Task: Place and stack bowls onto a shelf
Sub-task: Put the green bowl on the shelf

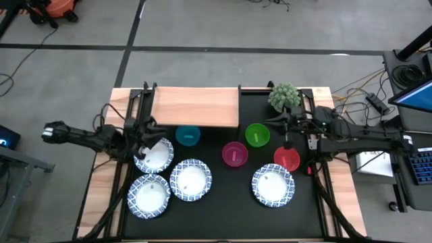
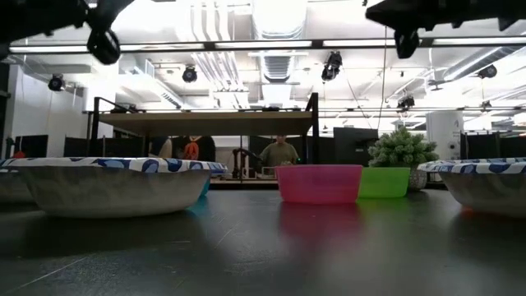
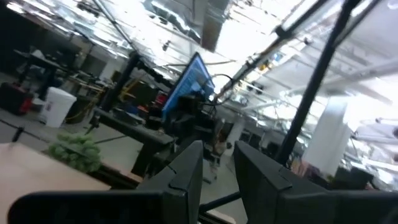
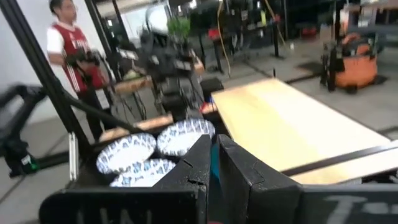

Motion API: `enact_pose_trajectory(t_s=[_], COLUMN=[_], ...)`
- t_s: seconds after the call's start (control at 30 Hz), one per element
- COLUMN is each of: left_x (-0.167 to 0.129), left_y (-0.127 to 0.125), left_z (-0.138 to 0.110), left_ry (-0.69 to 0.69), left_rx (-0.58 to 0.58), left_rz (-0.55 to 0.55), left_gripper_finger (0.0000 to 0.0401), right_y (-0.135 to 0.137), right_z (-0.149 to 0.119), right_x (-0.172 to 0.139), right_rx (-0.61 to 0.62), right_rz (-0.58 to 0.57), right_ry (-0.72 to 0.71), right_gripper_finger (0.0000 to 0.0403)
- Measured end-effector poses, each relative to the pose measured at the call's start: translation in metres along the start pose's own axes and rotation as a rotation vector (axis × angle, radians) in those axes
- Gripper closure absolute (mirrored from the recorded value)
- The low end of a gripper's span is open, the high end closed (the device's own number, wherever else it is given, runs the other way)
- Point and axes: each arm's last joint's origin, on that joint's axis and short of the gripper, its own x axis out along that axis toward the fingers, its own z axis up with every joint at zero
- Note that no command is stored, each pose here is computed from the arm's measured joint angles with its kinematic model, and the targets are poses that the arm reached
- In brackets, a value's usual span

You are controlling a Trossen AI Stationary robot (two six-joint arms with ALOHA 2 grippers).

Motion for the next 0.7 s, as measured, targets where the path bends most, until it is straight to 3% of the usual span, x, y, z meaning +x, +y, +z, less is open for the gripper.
enact_pose_trajectory(t_s=[0.2,0.47,0.7], left_x=[0.023,0.048,0.066], left_y=[-0.013,-0.027,-0.043], left_z=[0.010,0.012,0.008], left_ry=[0.153,0.421,0.498], left_rx=[0.039,0.100,0.154], left_rz=[-0.025,0.037,-0.014], left_gripper_finger=[0.0326,0.0326,0.0326], right_y=[0.006,0.027,0.045], right_z=[0.009,0.011,0.006], right_x=[0.005,0.009,0.009], right_rx=[0.002,0.029,0.081], right_rz=[0.099,0.222,0.322], right_ry=[0.014,0.079,0.121], right_gripper_finger=[0.0385,0.0385,0.0385])
